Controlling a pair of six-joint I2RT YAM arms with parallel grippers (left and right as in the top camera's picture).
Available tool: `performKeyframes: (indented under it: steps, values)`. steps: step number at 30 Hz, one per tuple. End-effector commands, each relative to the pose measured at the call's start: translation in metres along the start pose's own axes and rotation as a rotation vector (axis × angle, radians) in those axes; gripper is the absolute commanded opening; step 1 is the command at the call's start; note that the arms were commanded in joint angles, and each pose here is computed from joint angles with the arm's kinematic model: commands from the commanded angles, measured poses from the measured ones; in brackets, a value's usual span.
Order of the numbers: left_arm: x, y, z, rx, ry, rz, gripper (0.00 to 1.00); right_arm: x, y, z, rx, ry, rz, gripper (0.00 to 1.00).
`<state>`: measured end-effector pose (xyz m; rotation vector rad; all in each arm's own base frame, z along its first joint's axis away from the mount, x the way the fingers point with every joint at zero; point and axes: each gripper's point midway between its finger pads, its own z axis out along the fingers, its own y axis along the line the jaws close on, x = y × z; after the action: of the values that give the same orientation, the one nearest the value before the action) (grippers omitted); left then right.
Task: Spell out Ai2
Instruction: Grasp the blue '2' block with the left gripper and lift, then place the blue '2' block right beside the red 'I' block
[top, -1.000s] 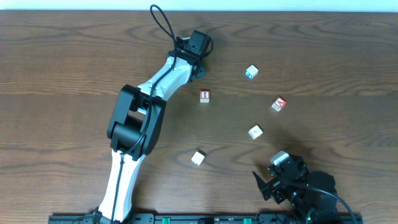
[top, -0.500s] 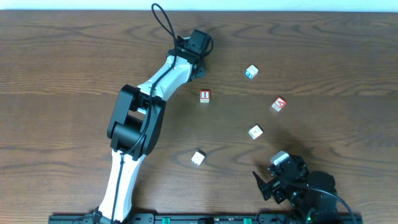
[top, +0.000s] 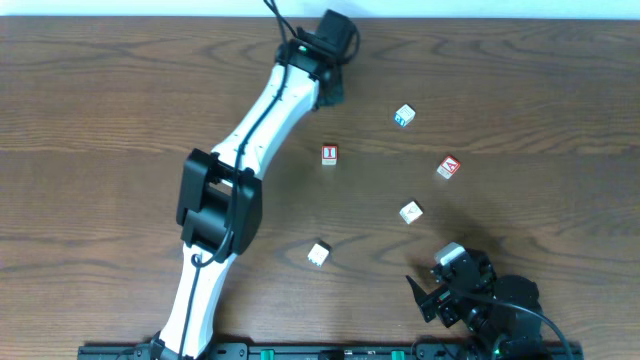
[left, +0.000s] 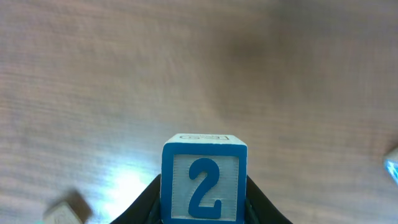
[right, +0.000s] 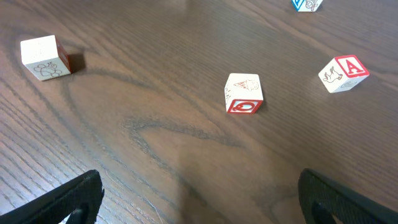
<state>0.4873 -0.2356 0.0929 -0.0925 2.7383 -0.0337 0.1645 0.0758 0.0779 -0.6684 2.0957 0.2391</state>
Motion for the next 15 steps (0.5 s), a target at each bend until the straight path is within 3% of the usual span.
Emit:
performKeyframes:
  steps: [1, 7, 15]
  values:
    - [0.012, -0.015, -0.03, -0.002, -0.001, 0.03, 0.06, 0.004, 0.002, 0.002, -0.01, 0.007, 0.019, 0.99]
    - [0.046, -0.029, -0.046, -0.048, 0.048, 0.113, 0.06, 0.004, 0.002, 0.002, -0.01, 0.007, 0.02, 0.99]
    - [0.051, -0.027, -0.102, -0.01, -0.007, 0.13, 0.06, 0.004, 0.002, 0.002, -0.01, 0.007, 0.019, 0.99]
